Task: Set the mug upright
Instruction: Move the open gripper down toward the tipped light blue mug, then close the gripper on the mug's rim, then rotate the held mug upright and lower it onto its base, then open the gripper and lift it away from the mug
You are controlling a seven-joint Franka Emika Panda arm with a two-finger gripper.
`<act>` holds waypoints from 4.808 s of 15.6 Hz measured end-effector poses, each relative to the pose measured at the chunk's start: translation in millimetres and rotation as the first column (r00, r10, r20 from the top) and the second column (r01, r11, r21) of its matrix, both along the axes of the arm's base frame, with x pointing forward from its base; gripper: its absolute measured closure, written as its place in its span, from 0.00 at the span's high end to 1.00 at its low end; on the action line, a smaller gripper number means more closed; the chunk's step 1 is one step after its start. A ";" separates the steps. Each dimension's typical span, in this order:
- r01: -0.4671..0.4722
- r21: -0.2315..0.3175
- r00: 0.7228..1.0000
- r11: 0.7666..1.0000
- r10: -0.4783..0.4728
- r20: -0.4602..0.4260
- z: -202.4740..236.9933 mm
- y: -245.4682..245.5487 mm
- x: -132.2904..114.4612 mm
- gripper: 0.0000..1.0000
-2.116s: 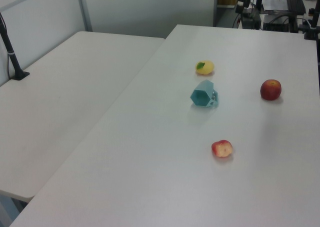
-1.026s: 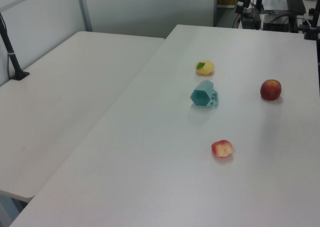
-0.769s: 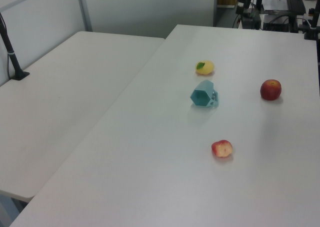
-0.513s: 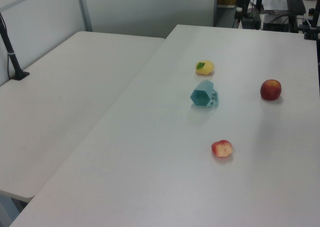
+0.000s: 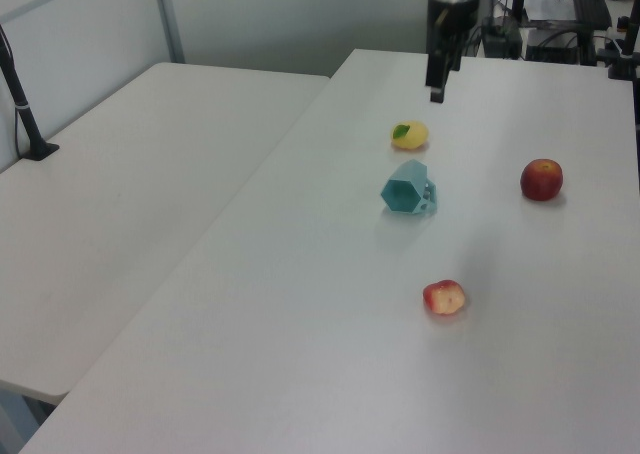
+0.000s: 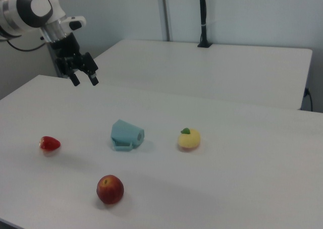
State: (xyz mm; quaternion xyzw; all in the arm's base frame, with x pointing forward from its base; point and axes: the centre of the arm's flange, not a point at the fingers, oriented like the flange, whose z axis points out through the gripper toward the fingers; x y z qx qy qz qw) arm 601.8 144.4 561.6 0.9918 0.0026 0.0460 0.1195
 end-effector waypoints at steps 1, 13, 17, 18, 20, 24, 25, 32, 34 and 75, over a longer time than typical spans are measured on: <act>0.020 -0.035 1.000 0.999 -0.019 0.016 -12.0 8.8 8.5 1.00; 0.087 -0.278 0.990 0.957 -0.052 0.132 -174.5 58.8 61.3 1.00; 0.066 -0.341 0.993 0.938 -0.027 0.115 -200.7 53.2 61.5 1.00; 0.056 -0.363 0.994 0.930 -0.018 0.107 -208.4 49.7 60.0 1.00; 0.037 -0.410 0.996 0.911 -0.002 0.086 -226.8 41.3 55.1 1.00; 0.057 -0.436 0.995 0.898 -0.015 0.099 -243.6 24.3 53.5 0.96; 0.063 -0.436 0.995 0.898 -0.022 0.098 -244.6 19.7 54.2 0.86; 0.090 -0.437 0.992 0.895 -0.042 0.119 -231.7 3.5 58.2 0.26; 0.106 -0.420 0.990 0.901 -0.058 0.126 -224.6 3.2 58.0 0.20; -0.100 0.321 0.994 0.942 0.080 0.075 9.9 -96.9 36.0 1.00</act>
